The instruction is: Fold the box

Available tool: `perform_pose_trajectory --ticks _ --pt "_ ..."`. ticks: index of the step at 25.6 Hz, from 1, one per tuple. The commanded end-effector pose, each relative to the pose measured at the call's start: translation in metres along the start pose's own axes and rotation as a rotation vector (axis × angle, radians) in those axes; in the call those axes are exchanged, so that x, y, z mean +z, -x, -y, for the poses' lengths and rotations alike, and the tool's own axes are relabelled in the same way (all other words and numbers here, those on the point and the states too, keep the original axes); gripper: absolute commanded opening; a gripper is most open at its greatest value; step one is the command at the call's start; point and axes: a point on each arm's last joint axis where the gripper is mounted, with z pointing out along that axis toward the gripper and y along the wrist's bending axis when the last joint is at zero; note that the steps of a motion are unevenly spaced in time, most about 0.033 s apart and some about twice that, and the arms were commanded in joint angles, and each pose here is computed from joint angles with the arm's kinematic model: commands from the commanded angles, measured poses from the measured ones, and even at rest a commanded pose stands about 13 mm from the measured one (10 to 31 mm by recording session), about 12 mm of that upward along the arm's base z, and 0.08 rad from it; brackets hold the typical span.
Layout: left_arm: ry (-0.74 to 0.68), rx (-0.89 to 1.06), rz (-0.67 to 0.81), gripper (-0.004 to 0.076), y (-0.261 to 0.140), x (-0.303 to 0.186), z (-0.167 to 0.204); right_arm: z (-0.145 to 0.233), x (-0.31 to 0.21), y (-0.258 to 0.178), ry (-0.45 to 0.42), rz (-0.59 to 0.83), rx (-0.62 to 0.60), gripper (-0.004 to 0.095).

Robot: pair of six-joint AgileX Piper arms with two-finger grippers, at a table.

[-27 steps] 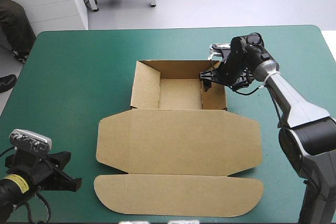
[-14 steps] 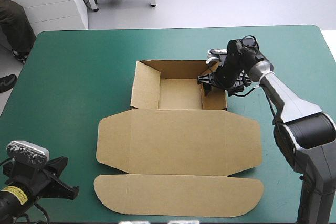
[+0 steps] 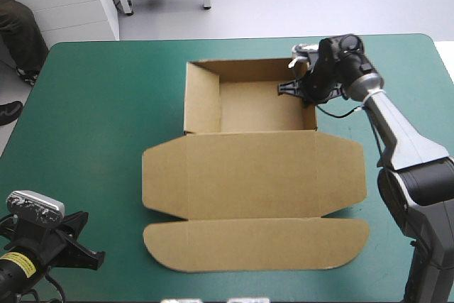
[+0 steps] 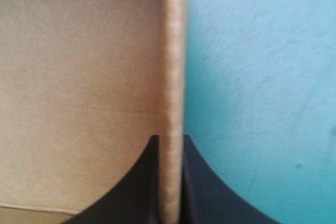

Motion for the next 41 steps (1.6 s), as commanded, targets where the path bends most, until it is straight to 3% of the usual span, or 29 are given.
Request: perform_pose_trajectory --ticks 1,5,8,18,24,34,35,37,39,41 --pt "0.002 0.002 0.077 0.0000 0.011 -0.004 0.000 0.037 -0.087 0.016 -0.014 0.223 0.081 -0.0001" --pt "0.010 0.007 0.078 0.0000 0.011 -0.004 -0.001 0.086 -0.131 0.021 -0.009 0.350 0.193 -0.0001" --pt "0.015 0.011 0.079 0.0000 0.011 -0.004 -0.002 0.133 -0.150 0.019 -0.078 0.406 0.278 -0.0001" --pt "0.046 0.030 0.081 0.0000 0.011 -0.004 -0.004 0.268 -0.156 -0.014 -0.258 0.398 0.514 -0.0001" --pt "0.042 0.028 0.080 0.0000 0.011 -0.004 -0.004 0.306 -0.133 -0.023 -0.286 0.320 0.542 -0.0001" --pt "0.040 0.026 0.077 0.0000 0.011 -0.004 -0.004 0.336 -0.071 -0.025 -0.302 0.163 0.560 0.0007" --pt "0.040 0.026 0.077 -0.0001 0.011 -0.004 -0.004 0.336 -0.068 -0.026 -0.298 0.149 0.552 0.0025" --pt "0.040 0.026 0.077 -0.0006 0.011 -0.004 -0.004 0.338 -0.057 -0.032 -0.292 0.106 0.548 0.0160" --pt "0.040 0.026 0.077 -0.0010 0.011 -0.004 -0.004 0.344 -0.052 -0.040 -0.287 0.081 0.569 0.0474" --pt "0.040 0.026 0.077 -0.0010 0.011 -0.004 -0.004 0.349 -0.057 -0.043 -0.292 0.088 0.582 0.0623"
